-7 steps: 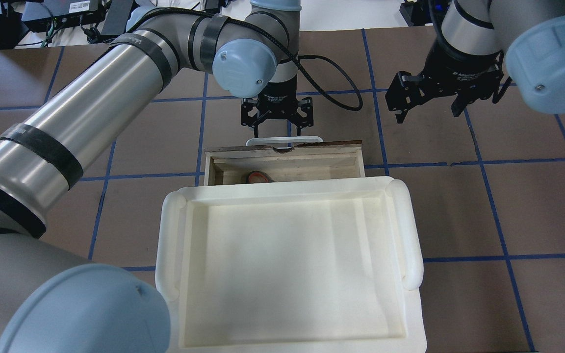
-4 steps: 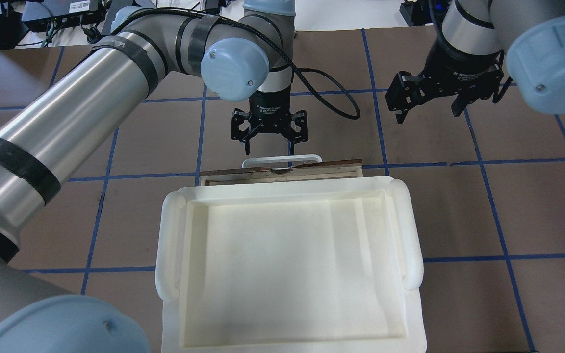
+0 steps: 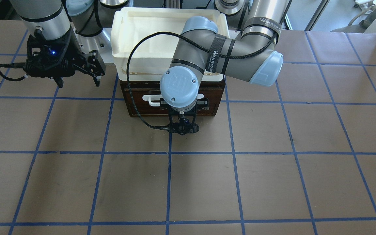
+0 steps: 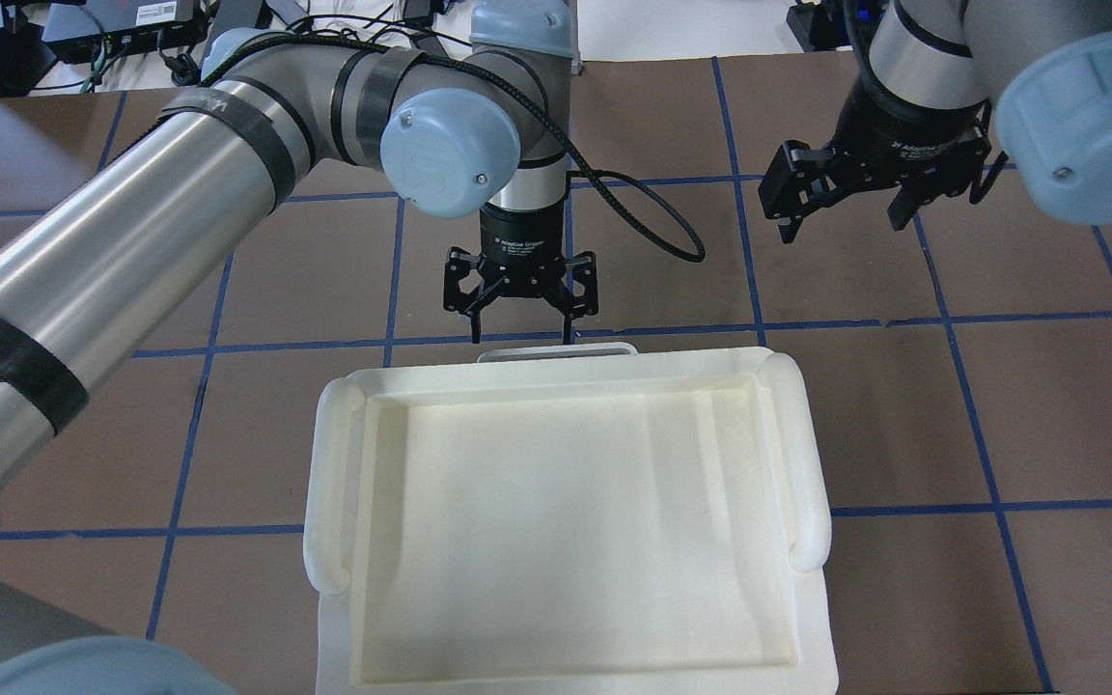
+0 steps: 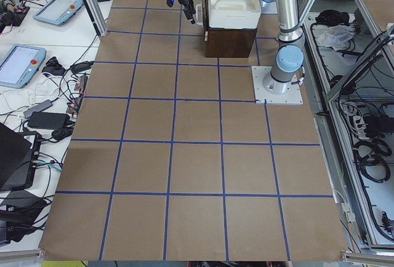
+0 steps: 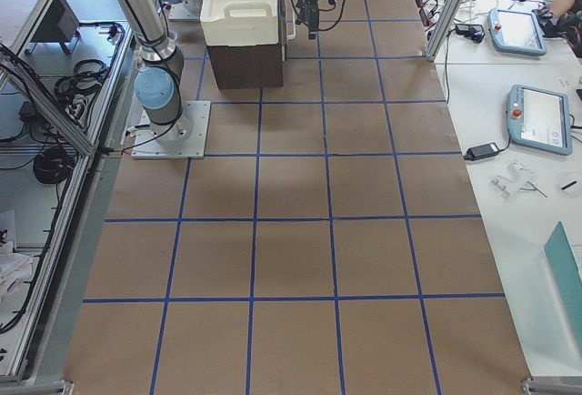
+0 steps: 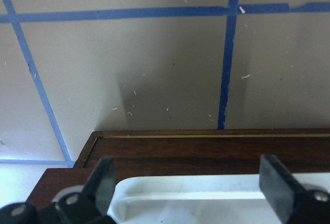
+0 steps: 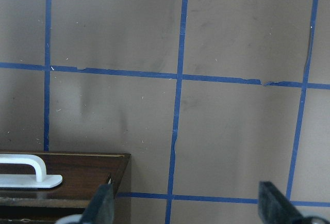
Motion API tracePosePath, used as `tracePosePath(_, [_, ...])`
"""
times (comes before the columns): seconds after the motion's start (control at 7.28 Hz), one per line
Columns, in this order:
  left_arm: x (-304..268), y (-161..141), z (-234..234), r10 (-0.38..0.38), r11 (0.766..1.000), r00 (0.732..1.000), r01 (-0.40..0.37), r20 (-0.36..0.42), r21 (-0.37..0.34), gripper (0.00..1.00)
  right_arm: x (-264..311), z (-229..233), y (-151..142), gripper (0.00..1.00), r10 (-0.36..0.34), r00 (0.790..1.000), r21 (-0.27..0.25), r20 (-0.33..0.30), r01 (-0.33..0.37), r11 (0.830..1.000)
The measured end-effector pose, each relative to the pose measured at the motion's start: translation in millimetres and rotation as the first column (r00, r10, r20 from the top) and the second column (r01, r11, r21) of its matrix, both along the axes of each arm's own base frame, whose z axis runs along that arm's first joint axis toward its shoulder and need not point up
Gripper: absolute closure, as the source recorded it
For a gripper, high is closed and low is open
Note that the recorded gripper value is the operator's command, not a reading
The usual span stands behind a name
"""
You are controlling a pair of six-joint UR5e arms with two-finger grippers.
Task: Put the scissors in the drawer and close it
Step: 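Push the drawer shut with the left gripper, moving away from the robot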
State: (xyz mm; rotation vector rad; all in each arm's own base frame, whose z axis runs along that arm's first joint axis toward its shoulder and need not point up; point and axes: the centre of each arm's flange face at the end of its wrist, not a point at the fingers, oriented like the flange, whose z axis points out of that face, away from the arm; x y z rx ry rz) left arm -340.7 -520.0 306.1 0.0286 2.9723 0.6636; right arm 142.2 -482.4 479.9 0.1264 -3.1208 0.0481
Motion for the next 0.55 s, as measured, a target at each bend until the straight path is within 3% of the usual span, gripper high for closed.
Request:
tracePosePath(0.27, [3.2,10.0,-5.0,0.001,0.999,1.0,-0.001,0.011,0.04,0.0,0.0,-0.2,0.0,0.0,0.001,1.0,0.0,0.0,-0.001,1.0])
tracePosePath(0.55, [6.3,4.6,4.5,0.01,1.0,1.0,-0.01,0.006,0.006,0.0,0.1,-0.3,-0.2,0.0,0.002,1.0,0.001,0.0,-0.002,1.0])
